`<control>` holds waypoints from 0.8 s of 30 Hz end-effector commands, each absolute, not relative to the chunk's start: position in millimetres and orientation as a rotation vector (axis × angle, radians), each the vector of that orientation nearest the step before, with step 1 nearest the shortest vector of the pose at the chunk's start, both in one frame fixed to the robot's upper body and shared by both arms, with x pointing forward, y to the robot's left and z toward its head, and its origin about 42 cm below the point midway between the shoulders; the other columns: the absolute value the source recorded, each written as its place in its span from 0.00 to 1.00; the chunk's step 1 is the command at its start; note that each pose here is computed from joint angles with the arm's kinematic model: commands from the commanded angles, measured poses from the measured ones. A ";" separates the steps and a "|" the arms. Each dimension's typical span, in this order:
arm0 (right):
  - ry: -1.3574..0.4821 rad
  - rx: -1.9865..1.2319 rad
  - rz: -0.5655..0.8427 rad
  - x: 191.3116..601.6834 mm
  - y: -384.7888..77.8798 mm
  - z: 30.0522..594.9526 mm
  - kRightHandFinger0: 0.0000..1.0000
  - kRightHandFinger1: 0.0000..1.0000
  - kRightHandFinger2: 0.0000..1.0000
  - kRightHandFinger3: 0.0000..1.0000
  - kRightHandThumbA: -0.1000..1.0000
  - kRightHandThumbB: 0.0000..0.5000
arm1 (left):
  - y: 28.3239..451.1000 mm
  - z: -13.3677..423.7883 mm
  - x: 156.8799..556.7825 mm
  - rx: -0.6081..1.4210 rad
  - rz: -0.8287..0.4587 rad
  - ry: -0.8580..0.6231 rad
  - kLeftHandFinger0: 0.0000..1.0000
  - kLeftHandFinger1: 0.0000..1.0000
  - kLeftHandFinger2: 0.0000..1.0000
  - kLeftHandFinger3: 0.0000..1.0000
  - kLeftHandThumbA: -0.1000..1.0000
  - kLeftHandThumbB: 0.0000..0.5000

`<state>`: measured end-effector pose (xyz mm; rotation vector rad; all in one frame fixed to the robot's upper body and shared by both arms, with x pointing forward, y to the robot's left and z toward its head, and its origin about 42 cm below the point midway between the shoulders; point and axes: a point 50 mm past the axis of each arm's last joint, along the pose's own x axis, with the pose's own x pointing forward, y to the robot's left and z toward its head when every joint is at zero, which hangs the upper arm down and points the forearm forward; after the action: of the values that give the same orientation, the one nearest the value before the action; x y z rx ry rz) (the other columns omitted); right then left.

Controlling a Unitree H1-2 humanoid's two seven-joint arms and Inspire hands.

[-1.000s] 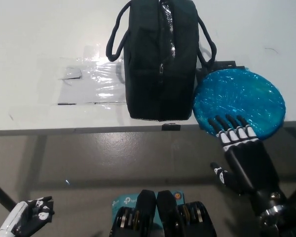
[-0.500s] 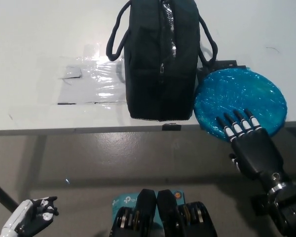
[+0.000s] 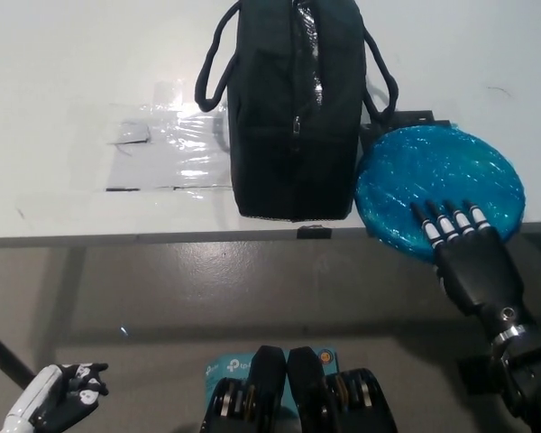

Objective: The robot uses its right hand to pick up a stack of plates kept in the middle of the desk and put it inside a bag kept next to it

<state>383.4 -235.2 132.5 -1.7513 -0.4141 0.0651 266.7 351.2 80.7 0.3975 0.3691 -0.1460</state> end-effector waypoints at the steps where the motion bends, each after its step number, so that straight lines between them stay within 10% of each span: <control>1: -0.751 -1.595 -0.101 401.3 -252.3 167.9 0.00 0.00 0.03 0.23 0.00 0.08 | 357.1 93.3 272.7 0.463 -0.190 0.319 0.72 0.72 0.80 0.73 0.00 0.27; 3: -0.769 -1.531 -0.091 401.1 -251.7 169.1 0.00 0.00 0.27 0.09 0.00 0.07 | 357.2 93.1 273.0 0.474 -0.191 0.319 0.71 0.71 0.79 0.73 0.00 0.28; 4: -0.775 -1.505 -0.087 401.0 -251.5 169.4 0.00 0.00 0.36 0.10 0.00 0.29 | 357.3 93.0 273.1 0.478 -0.192 0.319 0.70 0.71 0.79 0.73 0.00 0.28; 7: -0.764 -1.402 -0.047 390.5 -243.8 181.5 0.00 0.00 0.22 0.14 0.00 0.65 | 356.6 93.4 273.2 0.485 -0.196 0.323 0.70 0.71 0.80 0.75 0.00 0.28; 12: -0.729 -1.101 -0.030 382.2 -235.1 192.1 0.00 0.00 0.02 0.00 0.00 0.75 | 357.5 94.0 271.0 0.476 -0.185 0.331 0.77 0.73 0.79 0.73 0.00 0.27; 15: -0.625 -0.952 -0.064 379.6 -234.7 199.8 0.00 0.00 0.07 0.00 0.00 0.65 | 357.8 93.1 271.3 0.484 -0.185 0.331 0.76 0.72 0.79 0.74 0.00 0.25; 19: -0.518 -0.717 -0.158 377.6 -243.5 213.9 0.00 0.03 0.40 0.23 0.00 0.50 | 358.7 92.3 271.7 0.498 -0.190 0.336 0.78 0.75 0.83 0.76 0.00 0.24; 24: -0.476 -0.448 -0.251 376.0 -265.3 236.0 0.00 0.00 0.25 0.27 0.00 0.29 | 357.1 94.2 271.5 0.510 -0.186 0.342 0.83 0.77 0.84 0.76 0.00 0.22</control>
<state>377.6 -233.9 158.1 -1.2027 -0.4744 -0.0481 265.2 349.6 75.0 0.4226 0.3948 -0.1634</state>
